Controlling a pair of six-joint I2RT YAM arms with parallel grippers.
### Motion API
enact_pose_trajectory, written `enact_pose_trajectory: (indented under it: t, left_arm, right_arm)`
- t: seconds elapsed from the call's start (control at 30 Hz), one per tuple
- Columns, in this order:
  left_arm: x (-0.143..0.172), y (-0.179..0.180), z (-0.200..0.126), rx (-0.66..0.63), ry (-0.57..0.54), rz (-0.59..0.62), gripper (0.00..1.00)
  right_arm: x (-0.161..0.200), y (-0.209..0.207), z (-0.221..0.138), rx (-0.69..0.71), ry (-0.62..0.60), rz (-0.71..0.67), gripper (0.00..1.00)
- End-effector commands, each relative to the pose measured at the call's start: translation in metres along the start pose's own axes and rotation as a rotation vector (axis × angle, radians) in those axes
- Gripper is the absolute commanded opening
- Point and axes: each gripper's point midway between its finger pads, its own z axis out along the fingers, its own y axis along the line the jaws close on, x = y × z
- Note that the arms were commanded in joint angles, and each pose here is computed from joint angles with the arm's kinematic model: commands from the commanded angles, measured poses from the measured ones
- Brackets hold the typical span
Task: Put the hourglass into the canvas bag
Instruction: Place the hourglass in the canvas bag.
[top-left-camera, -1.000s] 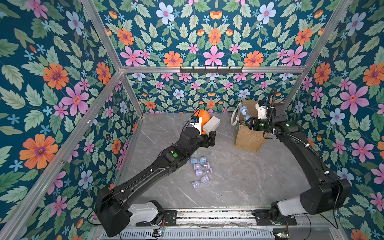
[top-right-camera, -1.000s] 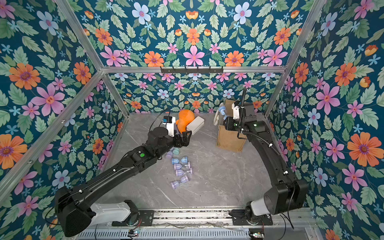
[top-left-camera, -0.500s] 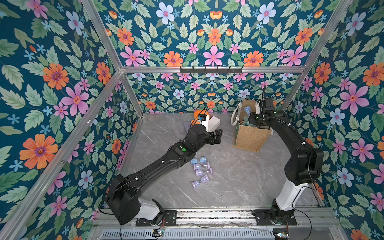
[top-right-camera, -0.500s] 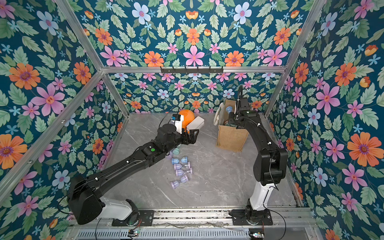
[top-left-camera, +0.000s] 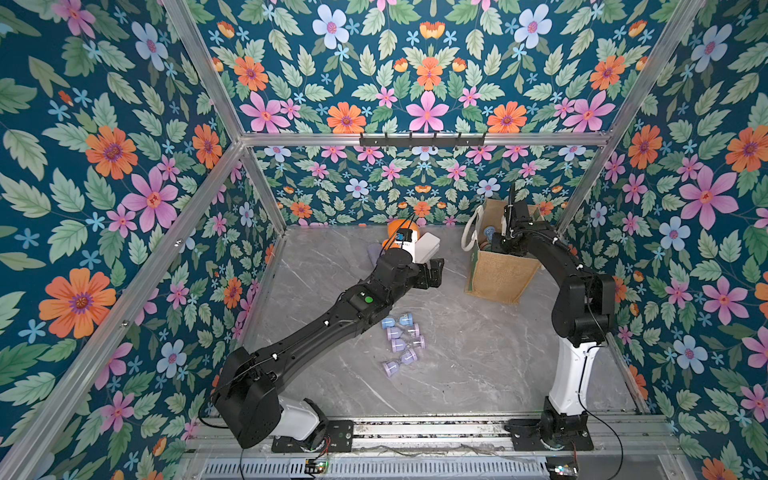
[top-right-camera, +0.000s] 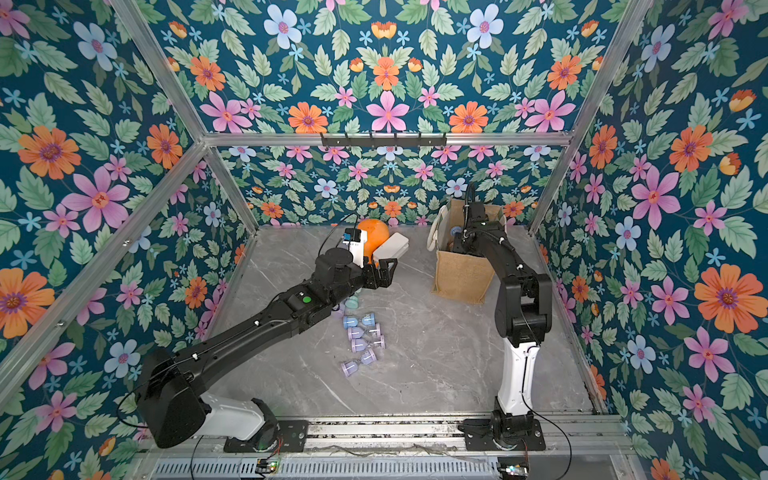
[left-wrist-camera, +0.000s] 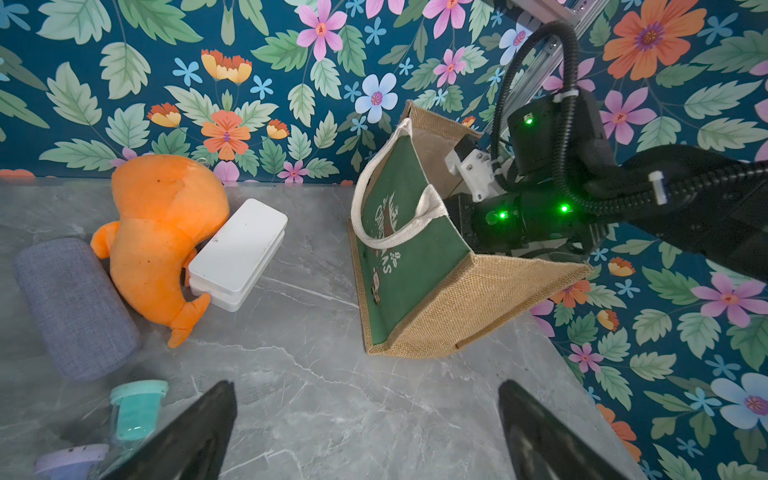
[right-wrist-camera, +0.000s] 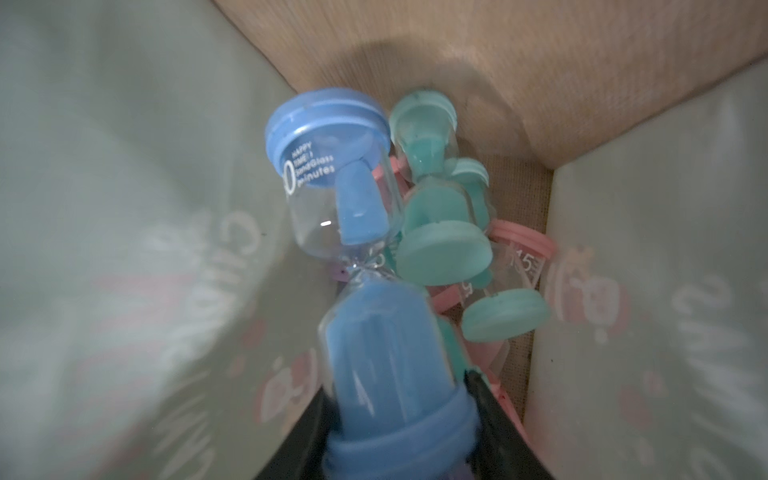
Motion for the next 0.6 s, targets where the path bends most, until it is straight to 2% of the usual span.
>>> enact_pose_trajectory:
  t: [0.0, 0.1, 0.27, 0.4, 0.57]
  left_arm:
    - [-0.006, 0.000, -0.001, 0.001, -0.025, -0.006, 1.00]
    - [-0.006, 0.000, -0.002, 0.002, -0.023, -0.010, 1.00]
    - [-0.006, 0.002, -0.003, -0.001, -0.027, -0.012, 1.00]
    - [-0.009, 0.001, -0.006, 0.003, -0.033, -0.016, 1.00]
    - [-0.011, 0.003, -0.012, -0.001, -0.046, -0.021, 1.00]
  right_arm:
    - [0.003, -0.004, 0.006, 0.027, 0.014, -0.021, 0.47]
    - [0.006, -0.006, 0.012, 0.036, 0.025, -0.026, 0.49]
    - [0.001, -0.004, 0.004, 0.022, 0.011, -0.026, 0.61]
    - [-0.012, 0.002, -0.021, -0.006, -0.028, -0.018, 0.68]
    - [-0.031, 0.017, -0.067, -0.095, -0.101, 0.014, 0.72]
